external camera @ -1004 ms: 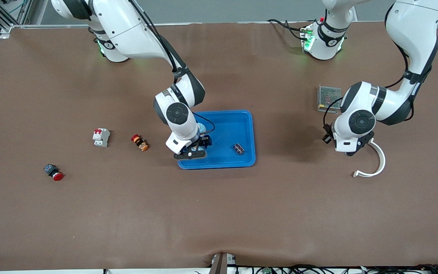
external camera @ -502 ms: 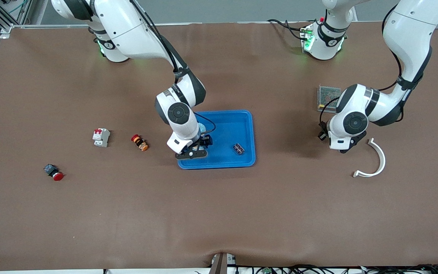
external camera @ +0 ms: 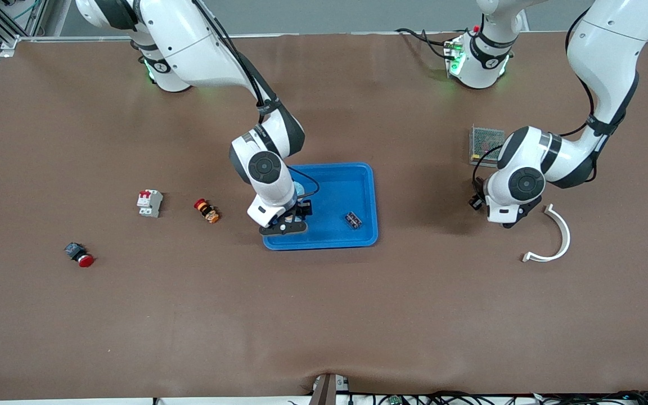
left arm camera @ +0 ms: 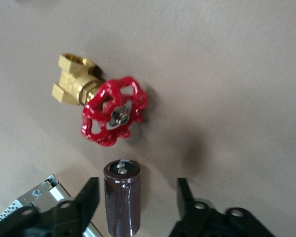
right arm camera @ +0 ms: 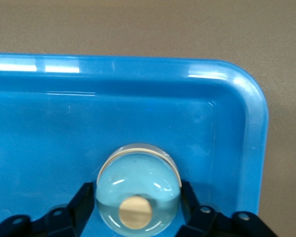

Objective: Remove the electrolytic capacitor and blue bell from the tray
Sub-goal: 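Lower the capacitor with the left gripper while the right gripper lifts the bell, then grasp another capacitor with the left gripper while the right gripper carries the bell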

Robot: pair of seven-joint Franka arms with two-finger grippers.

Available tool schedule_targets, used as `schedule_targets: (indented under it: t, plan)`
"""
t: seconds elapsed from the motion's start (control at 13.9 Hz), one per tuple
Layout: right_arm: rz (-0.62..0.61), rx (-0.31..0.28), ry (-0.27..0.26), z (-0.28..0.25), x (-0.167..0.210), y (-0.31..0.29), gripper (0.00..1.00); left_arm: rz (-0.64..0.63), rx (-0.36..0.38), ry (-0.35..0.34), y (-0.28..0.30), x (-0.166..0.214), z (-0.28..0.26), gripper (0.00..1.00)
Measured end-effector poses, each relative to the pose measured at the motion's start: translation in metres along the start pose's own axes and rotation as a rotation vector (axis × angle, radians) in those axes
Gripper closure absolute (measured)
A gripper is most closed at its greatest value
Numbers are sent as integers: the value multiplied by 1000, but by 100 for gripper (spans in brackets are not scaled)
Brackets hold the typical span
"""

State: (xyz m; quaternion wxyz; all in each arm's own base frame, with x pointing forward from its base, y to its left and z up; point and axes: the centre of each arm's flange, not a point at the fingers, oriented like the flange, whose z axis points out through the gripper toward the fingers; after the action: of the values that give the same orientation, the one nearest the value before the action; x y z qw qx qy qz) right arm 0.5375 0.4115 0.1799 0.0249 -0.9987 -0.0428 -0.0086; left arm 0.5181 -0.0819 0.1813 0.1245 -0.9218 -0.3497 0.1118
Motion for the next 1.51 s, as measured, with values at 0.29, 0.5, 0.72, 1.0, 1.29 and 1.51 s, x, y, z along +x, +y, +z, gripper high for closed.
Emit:
schedule_targets:
  t: [0.29, 0.5, 0.72, 1.0, 1.29, 1.51]
  plan:
    - [0, 1, 2, -2, 1, -1, 35, -14, -20, 33, 10, 12, -35, 0]
    - [1, -1, -2, -8, 5, -1, 35, -33, -33, 58, 23, 10, -70, 0]
    - [10, -26, -57, -52, 19, 0, 35, -72, -83, 81, 45, -11, -102, 0]
    - [-72, -21, -113, -163, 45, 36, 35, -144, -144, 95, 81, -57, -133, 0]
    - [-257, 22, -106, -243, 80, 163, 35, -226, -187, 67, 127, -112, -145, 0]
    - [-410, 47, -98, -270, 94, 269, 35, -293, -213, 33, 165, -153, -147, 0]
